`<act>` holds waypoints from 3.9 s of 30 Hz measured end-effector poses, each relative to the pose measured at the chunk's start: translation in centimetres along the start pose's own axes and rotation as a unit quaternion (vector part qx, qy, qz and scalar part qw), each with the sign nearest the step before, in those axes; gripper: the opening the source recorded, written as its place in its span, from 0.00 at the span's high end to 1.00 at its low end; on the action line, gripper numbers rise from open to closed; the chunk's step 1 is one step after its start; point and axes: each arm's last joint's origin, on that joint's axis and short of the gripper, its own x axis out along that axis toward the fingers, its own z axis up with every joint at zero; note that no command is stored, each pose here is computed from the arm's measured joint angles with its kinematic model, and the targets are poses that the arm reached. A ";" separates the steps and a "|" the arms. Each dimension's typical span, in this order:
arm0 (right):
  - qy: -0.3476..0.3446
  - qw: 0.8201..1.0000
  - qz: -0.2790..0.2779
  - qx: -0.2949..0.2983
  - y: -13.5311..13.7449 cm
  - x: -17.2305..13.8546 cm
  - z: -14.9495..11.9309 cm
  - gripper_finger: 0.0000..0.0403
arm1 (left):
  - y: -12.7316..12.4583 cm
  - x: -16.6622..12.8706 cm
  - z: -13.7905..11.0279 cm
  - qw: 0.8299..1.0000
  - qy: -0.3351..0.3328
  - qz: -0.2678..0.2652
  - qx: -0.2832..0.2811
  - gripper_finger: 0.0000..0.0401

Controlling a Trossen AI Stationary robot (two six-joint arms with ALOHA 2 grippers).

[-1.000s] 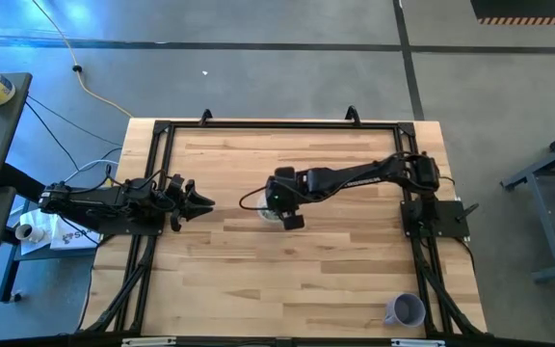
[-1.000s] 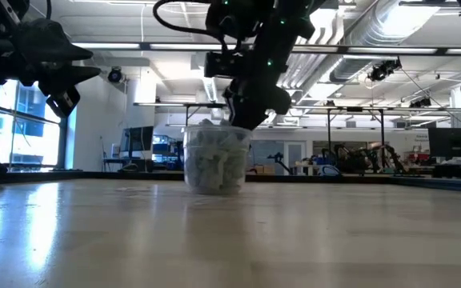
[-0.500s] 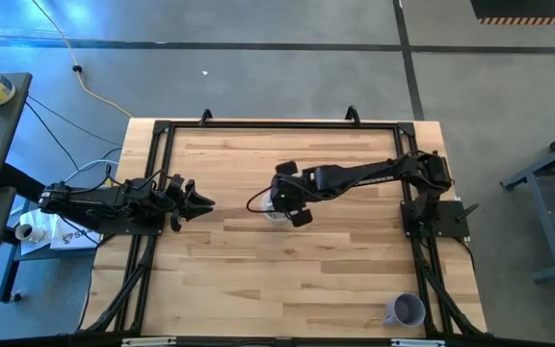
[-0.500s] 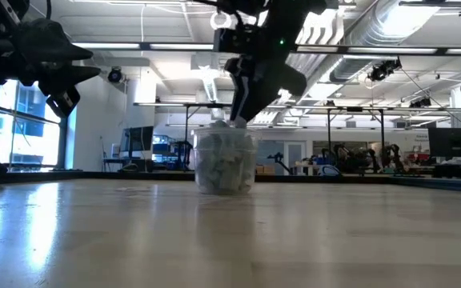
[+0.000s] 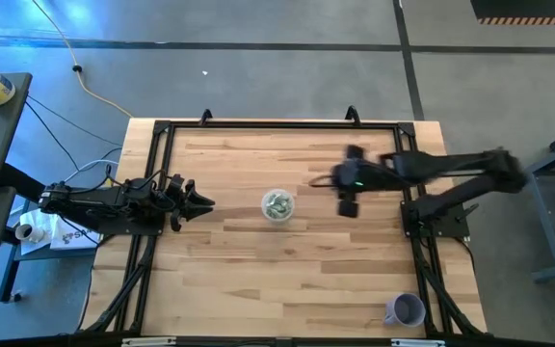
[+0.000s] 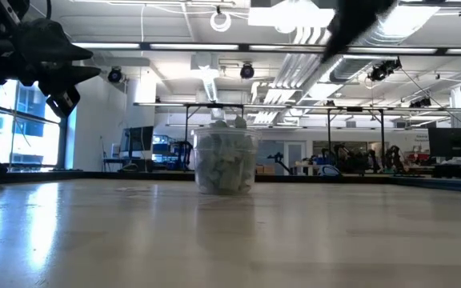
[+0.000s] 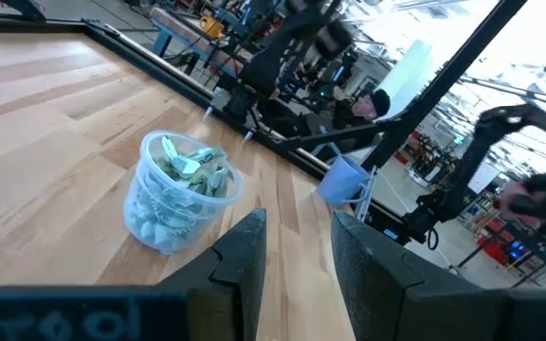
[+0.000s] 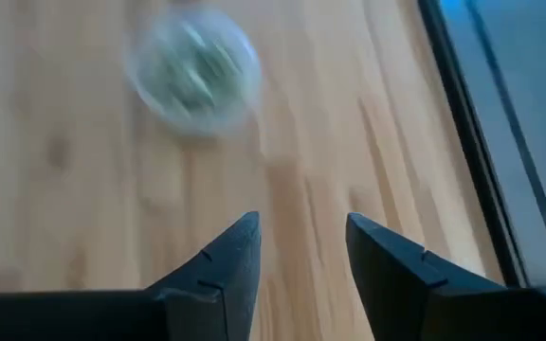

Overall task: Pick and place Stevia / Truvia into bins
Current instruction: Return to Home Position

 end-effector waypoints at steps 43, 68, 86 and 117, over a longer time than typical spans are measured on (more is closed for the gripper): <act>-0.383 0.891 0.157 0.188 1.1 4.0 -21.0 0.62 | 0.0 0.0 0.0 1.000 0.000 0.000 0.000 0.61; -0.350 0.905 0.162 0.181 1.3 4.6 -21.5 0.62 | 0.0 0.0 0.0 1.000 0.000 0.000 0.000 0.61; -0.349 0.905 0.162 0.181 1.4 4.6 -21.5 0.61 | 0.0 0.0 0.0 1.000 0.000 0.000 0.000 0.61; -0.348 0.905 0.162 0.180 1.4 4.6 -21.5 0.61 | 0.0 0.0 0.0 1.000 0.000 0.000 0.000 0.61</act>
